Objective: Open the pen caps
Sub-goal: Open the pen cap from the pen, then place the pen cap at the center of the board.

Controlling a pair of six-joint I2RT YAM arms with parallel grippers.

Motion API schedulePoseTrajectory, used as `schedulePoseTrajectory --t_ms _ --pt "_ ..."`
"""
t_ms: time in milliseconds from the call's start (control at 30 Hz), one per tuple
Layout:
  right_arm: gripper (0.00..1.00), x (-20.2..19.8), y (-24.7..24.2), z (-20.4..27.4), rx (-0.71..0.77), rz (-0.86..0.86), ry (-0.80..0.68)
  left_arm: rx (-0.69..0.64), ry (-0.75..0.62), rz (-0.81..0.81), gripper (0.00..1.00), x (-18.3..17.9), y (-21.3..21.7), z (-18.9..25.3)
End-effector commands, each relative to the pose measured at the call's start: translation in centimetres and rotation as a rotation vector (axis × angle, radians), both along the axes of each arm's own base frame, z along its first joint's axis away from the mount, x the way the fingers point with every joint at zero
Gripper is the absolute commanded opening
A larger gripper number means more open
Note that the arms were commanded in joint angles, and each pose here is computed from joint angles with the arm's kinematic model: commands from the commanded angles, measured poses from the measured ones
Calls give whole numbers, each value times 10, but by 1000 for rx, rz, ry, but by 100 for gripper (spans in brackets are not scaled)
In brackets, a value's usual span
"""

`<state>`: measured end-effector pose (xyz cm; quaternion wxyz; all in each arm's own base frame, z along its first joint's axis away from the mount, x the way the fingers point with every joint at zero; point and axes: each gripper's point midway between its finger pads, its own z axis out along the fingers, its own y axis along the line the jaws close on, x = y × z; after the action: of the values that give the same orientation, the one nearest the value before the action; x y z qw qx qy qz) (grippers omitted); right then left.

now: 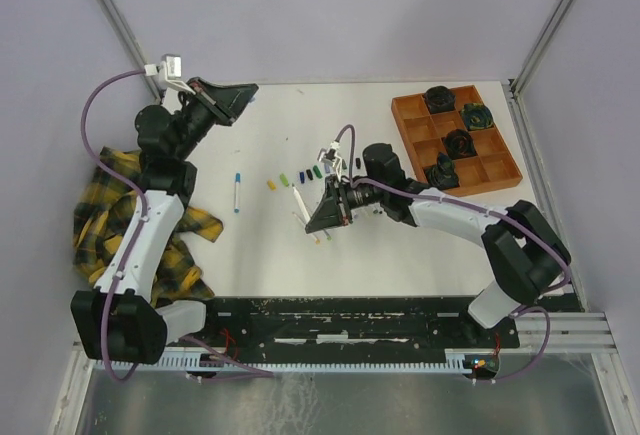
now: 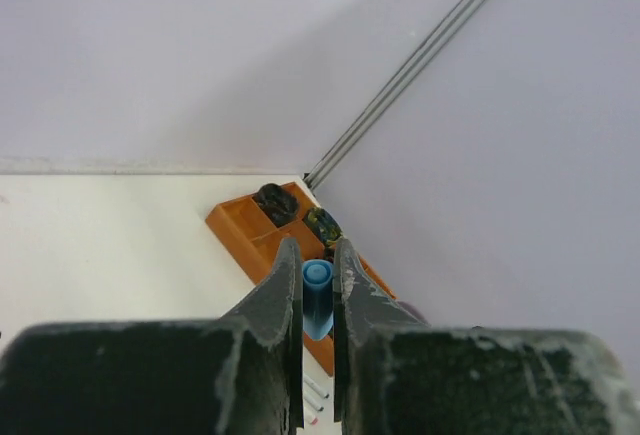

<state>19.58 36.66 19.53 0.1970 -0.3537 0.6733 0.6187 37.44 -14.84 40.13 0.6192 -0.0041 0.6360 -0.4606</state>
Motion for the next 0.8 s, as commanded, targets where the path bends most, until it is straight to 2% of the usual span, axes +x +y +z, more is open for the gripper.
schedulePoseTrajectory --t_ms 0,167,300,400,600,767 --pt "0 -4 2 -8 -35 27 -32 -62 -119 16 3 -8 6 36" --pt "0 10 5 -40 -236 -59 -112 24 186 214 3 8 34 -70" --pt "0 13 11 -73 -401 -112 -117 80 453 385 3 6 62 -172" --pt "0 18 16 -94 -488 -152 -112 120 625 480 3 0 78 -231" --pt "1 28 22 -134 -695 -267 -104 182 838 525 3 -7 82 -301" --pt "4 24 28 -155 -792 -281 -102 241 919 518 3 -6 73 -330"
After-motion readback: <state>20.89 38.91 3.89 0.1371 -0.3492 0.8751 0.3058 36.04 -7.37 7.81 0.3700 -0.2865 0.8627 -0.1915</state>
